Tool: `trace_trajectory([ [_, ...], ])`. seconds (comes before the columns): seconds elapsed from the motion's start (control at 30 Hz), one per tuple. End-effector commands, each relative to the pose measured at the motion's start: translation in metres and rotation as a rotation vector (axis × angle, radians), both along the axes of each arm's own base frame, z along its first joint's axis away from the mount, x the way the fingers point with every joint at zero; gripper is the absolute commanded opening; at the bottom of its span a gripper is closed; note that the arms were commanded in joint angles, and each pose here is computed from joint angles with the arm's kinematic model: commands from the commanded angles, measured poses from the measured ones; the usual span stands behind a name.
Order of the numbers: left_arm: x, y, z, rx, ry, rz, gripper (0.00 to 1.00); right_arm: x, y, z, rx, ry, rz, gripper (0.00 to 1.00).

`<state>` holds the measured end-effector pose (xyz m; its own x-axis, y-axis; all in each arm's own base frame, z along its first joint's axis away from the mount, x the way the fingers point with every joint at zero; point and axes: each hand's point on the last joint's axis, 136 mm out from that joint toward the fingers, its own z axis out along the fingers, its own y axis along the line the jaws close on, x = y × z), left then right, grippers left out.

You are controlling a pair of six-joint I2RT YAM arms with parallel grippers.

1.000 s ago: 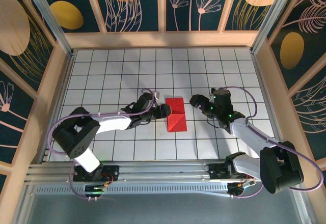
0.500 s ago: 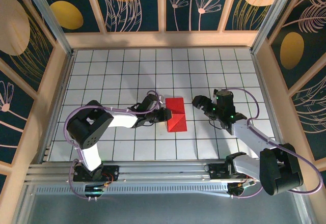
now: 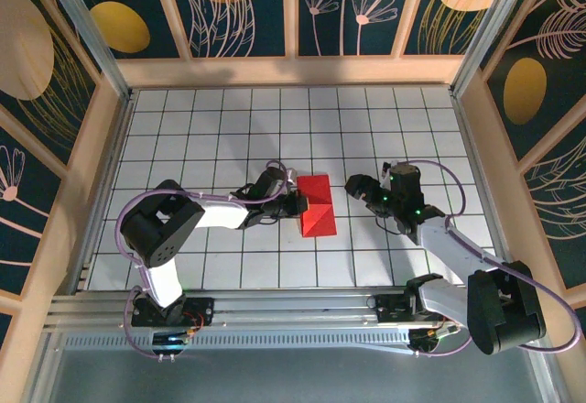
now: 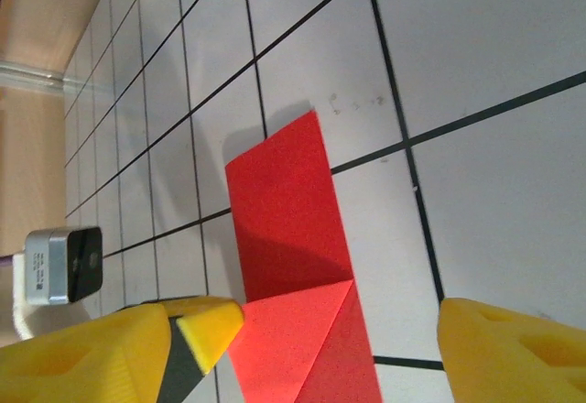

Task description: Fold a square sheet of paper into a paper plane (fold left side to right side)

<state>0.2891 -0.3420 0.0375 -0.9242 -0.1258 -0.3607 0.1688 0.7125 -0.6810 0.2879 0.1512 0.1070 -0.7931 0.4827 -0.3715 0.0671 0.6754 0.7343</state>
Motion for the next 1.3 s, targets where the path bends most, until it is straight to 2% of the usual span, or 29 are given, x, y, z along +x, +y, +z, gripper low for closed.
trace_trajectory([
  [0.0,0.011,0.006,0.031,-0.043,-0.093,0.055,0.00,-0.003,0.013,0.007,0.071,-0.033,0.076,0.72],
  [0.17,0.013,0.017,0.057,-0.118,-0.154,0.130,0.00,-0.005,0.039,0.009,0.169,-0.046,0.169,0.65],
  [0.33,0.011,0.023,0.069,-0.174,-0.174,0.167,0.00,0.000,0.064,0.005,0.164,-0.051,0.224,0.64],
  [0.73,0.007,0.026,0.063,-0.182,-0.140,0.187,0.00,0.015,0.101,-0.011,0.219,-0.043,0.255,0.60],
  [1.27,0.006,0.026,0.055,-0.170,-0.123,0.185,0.00,0.032,0.116,-0.030,0.265,-0.005,0.238,0.59],
])
